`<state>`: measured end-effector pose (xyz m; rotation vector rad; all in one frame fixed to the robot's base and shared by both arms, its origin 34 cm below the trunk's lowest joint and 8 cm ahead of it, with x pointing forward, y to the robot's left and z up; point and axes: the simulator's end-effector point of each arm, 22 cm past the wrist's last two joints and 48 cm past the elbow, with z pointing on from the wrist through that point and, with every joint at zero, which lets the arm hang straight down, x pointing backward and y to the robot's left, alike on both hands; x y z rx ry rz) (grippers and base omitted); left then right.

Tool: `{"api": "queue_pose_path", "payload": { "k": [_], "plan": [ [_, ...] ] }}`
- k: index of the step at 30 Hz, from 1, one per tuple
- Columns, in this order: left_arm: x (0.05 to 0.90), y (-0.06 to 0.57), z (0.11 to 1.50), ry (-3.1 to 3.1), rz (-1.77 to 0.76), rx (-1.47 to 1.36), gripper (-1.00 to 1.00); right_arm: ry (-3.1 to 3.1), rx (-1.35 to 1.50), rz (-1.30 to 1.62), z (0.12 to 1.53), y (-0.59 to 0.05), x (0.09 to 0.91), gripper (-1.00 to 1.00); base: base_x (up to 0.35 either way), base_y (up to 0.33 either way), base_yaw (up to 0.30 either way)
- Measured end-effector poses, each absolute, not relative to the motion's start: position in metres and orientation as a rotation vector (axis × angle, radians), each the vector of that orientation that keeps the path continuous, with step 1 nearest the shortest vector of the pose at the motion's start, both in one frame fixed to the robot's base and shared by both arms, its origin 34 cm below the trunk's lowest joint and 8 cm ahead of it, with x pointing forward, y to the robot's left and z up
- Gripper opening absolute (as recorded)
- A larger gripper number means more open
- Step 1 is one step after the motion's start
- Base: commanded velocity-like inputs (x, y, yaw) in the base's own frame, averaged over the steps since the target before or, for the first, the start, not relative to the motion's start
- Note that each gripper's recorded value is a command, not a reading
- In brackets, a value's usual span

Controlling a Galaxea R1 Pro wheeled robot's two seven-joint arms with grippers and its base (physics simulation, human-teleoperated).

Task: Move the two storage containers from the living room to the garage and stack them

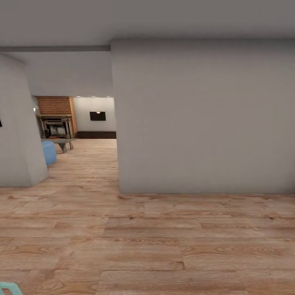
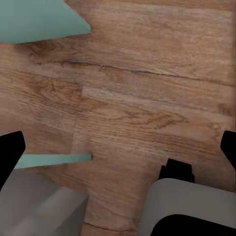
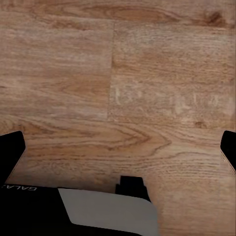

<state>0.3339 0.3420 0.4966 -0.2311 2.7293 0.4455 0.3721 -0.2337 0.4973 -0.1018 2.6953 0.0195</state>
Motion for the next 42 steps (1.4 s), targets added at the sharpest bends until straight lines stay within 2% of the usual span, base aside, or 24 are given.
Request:
{"api": "queue_pose_path", "payload": {
  "k": [42],
  "plan": [
    [0.3339, 0.3421, 0.4966, 2.729, 0.446, -0.231, 1.0, 2.695, -0.102, 0.022, 0.4974, -0.2325, 0.3721, 1.0, 0.341, 0.0, 0.0]
  ]
}}
